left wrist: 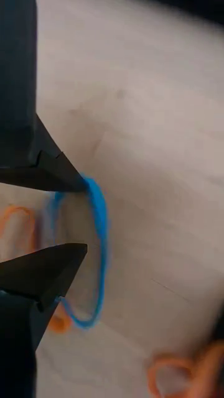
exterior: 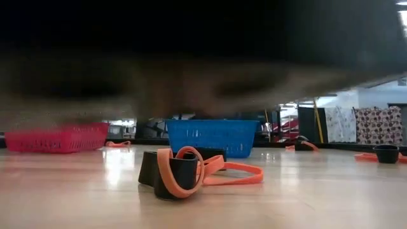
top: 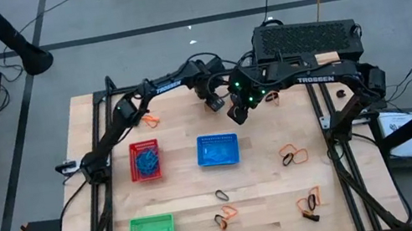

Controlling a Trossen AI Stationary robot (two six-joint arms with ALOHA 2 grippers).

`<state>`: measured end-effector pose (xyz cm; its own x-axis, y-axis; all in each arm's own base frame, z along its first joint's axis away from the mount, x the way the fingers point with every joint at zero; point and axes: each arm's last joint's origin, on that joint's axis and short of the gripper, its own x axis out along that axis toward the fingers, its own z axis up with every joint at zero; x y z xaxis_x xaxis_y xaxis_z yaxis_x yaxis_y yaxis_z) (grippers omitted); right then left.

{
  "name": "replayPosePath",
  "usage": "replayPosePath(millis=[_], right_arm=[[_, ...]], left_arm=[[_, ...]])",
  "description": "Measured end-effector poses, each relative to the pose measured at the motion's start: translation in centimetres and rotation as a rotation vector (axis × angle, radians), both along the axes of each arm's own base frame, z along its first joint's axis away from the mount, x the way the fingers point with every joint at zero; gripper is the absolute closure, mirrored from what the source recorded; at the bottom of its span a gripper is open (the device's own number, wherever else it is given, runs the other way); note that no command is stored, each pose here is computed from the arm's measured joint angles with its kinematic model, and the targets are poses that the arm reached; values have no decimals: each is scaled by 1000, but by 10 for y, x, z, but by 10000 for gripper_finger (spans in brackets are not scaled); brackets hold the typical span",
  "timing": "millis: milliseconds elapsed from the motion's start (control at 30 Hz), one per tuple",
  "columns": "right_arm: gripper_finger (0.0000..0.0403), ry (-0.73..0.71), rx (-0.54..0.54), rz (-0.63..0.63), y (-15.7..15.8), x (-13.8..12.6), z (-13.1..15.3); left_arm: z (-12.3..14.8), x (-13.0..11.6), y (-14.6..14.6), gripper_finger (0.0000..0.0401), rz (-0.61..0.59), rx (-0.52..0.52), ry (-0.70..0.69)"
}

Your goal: Sort rubber bands into baskets

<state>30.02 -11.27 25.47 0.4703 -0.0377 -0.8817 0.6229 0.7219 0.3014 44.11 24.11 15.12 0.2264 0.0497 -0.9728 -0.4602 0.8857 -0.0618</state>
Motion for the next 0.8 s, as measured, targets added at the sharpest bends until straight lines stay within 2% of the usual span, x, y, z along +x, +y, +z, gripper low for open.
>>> replayPosePath(millis=[133, 600, 800], right_arm=[[151, 14, 6, 25, 8, 1, -1], [151, 18, -3, 62, 16, 4, -1], [151, 17, -11, 76, 16, 4, -1]], left_arm=[[-4, 2, 0, 249, -36, 0, -1], [-2, 1, 0, 249, -23, -2, 0], [9, -4, 4, 249, 31, -62, -43]])
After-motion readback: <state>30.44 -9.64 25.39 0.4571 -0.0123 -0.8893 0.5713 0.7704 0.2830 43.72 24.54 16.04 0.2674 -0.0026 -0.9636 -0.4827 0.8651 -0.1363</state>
